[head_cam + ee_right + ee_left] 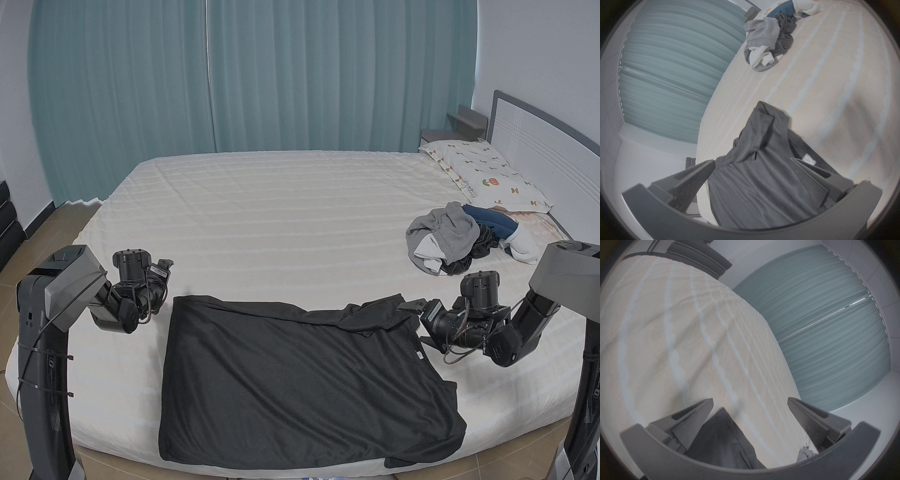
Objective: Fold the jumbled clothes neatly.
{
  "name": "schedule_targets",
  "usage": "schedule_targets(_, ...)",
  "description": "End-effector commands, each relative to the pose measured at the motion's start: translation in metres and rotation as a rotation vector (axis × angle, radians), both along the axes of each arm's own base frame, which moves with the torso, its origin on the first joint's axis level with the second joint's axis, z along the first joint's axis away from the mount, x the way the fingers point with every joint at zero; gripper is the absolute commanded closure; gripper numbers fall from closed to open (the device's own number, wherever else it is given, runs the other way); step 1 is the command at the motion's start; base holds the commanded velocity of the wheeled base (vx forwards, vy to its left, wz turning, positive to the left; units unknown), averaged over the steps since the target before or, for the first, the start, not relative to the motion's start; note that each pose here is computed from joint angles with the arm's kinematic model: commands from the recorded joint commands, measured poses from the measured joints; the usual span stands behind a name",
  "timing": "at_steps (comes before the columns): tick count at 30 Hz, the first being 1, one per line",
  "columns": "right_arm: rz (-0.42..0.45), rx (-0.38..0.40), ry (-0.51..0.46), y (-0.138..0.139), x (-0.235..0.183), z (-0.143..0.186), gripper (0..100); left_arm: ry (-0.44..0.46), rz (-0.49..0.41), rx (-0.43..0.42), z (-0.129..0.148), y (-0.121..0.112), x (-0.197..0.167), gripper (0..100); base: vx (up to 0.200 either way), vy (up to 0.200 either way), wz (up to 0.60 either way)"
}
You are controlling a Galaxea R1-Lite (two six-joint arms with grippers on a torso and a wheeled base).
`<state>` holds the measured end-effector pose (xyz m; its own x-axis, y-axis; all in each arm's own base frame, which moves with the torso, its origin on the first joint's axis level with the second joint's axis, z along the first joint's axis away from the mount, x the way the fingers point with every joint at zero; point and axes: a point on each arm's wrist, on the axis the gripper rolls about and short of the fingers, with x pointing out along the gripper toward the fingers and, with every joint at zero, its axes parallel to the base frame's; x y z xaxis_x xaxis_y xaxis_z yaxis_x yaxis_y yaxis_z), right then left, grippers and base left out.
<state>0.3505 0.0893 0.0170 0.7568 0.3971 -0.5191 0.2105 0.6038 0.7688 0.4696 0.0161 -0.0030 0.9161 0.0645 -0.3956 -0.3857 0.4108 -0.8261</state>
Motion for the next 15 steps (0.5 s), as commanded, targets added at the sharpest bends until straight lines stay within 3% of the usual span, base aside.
schedule_targets(1, -0.036, -0.057, 0.01, 0.028, 0.031, -0.013, 0, 0.008, -0.044, -0.054, 0.014, 0.003, -0.017, 0, 0.0, 0.0, 0.0)
schedule_targets(5, -0.034, -0.085, 0.07, 0.039, 0.052, -0.024, 0, 0.035, -0.059, -0.054, 0.011, -0.005, -0.025, 0, 0.0, 0.0, 0.0)
schedule_targets(15, -0.036, -0.153, 0.086, 0.049, 0.078, -0.031, 0, 0.043, -0.065, -0.052, 0.009, -0.007, -0.026, 0, 0.0, 0.0, 0.0)
